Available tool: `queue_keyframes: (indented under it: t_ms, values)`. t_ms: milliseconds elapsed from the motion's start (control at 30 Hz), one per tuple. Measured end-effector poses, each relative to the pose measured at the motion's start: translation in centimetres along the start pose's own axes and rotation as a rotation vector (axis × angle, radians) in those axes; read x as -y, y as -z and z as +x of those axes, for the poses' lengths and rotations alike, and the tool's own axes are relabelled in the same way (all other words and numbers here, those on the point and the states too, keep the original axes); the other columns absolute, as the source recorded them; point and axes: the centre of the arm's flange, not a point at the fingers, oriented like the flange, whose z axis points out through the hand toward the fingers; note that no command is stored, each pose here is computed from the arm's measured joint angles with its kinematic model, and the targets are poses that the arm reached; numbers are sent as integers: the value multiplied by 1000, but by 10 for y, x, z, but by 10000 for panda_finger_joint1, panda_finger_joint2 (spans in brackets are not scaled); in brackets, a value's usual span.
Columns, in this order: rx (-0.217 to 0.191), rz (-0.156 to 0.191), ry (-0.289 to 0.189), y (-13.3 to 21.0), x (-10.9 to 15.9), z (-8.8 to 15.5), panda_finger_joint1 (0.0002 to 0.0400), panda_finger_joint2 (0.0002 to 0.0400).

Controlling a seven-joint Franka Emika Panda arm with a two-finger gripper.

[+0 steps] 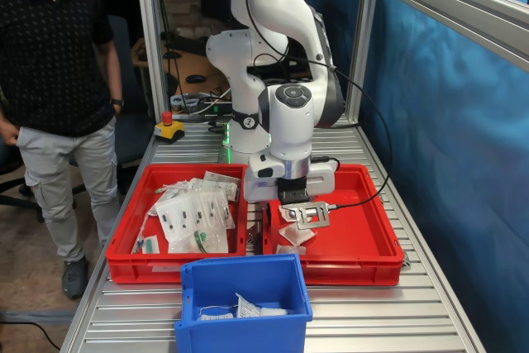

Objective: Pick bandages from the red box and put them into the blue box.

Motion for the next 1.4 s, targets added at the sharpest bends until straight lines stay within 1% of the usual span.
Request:
queue_keyframes:
  t_ms: [67,233,433,600,967,1400]
  values:
    - [7,-10,20,-6,6,-9,400,400]
    - [15,-20,41,-13,12,-19,400,400]
    - [23,-31,65,-19,19,-30,400,400]
    - [27,-36,76,-23,22,-35,400,400]
    - [28,-40,73,-24,21,-35,400,400]
    - [30,-54,47,-31,10,-24,400,400]
